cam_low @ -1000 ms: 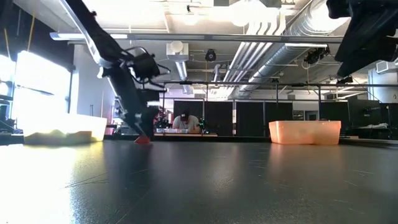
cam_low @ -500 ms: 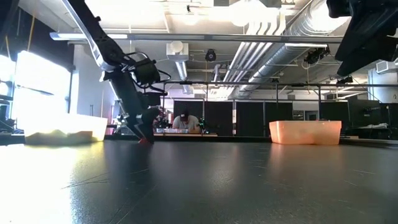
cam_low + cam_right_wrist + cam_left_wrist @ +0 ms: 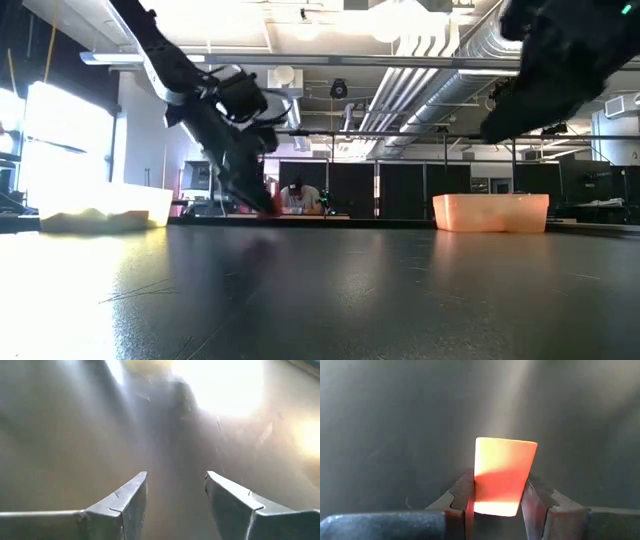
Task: Sort blocks by size
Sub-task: Put the orange triangular block into the orange bin
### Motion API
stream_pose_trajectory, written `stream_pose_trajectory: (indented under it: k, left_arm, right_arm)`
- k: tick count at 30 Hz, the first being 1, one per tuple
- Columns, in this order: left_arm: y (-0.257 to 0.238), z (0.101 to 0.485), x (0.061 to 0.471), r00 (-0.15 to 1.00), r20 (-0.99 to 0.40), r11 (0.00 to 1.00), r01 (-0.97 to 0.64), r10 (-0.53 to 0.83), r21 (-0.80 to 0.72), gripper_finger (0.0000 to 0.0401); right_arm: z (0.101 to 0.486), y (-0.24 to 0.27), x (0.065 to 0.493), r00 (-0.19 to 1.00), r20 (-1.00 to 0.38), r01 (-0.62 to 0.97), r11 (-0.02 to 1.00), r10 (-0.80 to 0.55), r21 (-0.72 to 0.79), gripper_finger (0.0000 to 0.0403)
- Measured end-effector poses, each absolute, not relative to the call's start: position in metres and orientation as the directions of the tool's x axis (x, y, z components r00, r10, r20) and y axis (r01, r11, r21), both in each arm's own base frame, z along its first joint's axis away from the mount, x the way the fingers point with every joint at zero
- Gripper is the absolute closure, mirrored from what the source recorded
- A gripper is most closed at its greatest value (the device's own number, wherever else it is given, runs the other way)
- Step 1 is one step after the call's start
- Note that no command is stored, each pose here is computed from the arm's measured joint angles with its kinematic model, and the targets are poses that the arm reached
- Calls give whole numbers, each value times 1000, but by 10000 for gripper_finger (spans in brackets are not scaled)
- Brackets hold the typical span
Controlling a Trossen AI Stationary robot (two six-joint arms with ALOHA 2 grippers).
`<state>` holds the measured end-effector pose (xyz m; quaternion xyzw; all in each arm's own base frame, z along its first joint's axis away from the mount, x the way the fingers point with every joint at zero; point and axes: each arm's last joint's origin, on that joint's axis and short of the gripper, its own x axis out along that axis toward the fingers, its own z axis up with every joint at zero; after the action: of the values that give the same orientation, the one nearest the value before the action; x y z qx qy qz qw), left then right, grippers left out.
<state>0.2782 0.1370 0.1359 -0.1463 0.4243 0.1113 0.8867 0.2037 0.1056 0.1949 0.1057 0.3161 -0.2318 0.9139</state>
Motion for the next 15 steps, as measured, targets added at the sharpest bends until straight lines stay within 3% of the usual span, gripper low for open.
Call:
stream_pose_trajectory:
  k: [5, 9, 15]
  left_arm:
    - [90, 138, 301, 682, -731, 998, -46, -2, -46, 312]
    - [52, 142, 315, 730, -680, 985, 158, -70, 68, 312]
    - [17, 150, 326, 794, -607, 960, 198, -38, 200, 312]
  right_arm:
    - [179, 94, 232, 806, -500, 395, 917, -318, 53, 204]
    - [173, 82, 256, 863, -434, 292, 956, -258, 12, 171]
    - [163, 67, 292, 896, -386, 191, 975, -219, -111, 123]
